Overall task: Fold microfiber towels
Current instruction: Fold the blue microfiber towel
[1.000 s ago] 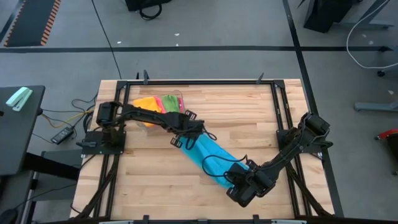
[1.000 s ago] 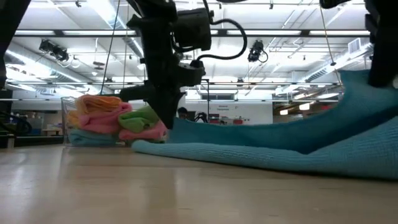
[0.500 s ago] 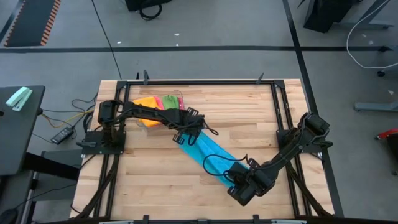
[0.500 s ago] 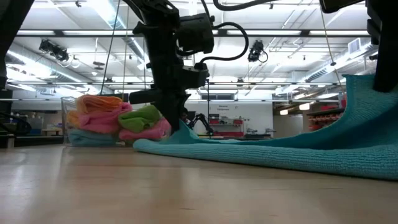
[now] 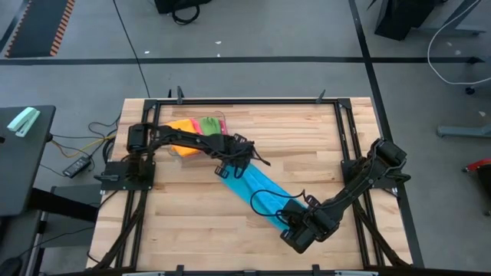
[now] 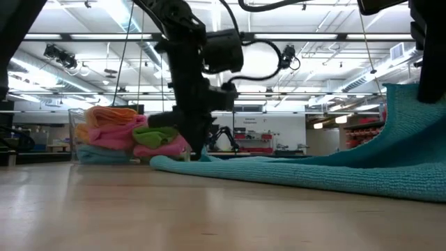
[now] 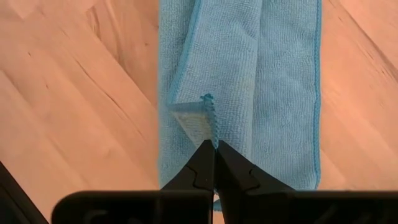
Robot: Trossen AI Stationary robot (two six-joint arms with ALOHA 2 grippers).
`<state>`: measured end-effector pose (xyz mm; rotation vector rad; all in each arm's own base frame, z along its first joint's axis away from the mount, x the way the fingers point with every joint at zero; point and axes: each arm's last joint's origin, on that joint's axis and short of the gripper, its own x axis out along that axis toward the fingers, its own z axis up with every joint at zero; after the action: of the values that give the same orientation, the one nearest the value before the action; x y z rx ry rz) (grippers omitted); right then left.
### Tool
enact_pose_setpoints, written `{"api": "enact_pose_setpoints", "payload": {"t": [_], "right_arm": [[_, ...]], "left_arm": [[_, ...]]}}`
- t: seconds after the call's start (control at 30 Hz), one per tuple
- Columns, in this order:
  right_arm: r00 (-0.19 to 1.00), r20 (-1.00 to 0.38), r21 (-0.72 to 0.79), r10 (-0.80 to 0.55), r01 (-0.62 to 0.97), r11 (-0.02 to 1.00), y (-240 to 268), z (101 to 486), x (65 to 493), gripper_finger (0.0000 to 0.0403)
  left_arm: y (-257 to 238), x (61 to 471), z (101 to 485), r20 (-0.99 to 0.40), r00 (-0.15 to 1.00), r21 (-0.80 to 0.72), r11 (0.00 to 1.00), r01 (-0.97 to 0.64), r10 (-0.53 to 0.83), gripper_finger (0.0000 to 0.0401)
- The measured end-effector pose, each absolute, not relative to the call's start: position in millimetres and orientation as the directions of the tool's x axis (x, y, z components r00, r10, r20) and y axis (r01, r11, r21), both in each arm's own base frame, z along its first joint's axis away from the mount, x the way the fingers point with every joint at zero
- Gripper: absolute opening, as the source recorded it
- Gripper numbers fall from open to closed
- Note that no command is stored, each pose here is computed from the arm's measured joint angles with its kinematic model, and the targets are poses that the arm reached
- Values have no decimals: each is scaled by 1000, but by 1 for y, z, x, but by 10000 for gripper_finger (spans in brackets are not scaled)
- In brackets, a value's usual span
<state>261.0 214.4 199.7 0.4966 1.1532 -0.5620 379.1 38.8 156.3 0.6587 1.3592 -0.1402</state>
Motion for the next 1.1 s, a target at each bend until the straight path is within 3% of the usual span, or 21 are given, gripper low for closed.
{"api": "enact_pose_setpoints", "payload": {"t": [0.53,0.9,1.1], "right_arm": [[309,-939,92,-149,644,760,214,204,260,12],[307,-941,110,-141,674,731,214,205,259,12],[234,-963,78,-136,720,689,211,204,254,12]], "left_arm": [[56,385,146,-908,246,411,832,374,338,26],[55,388,146,-901,270,422,831,362,340,146],[55,388,146,-900,273,424,828,366,340,168]]}}
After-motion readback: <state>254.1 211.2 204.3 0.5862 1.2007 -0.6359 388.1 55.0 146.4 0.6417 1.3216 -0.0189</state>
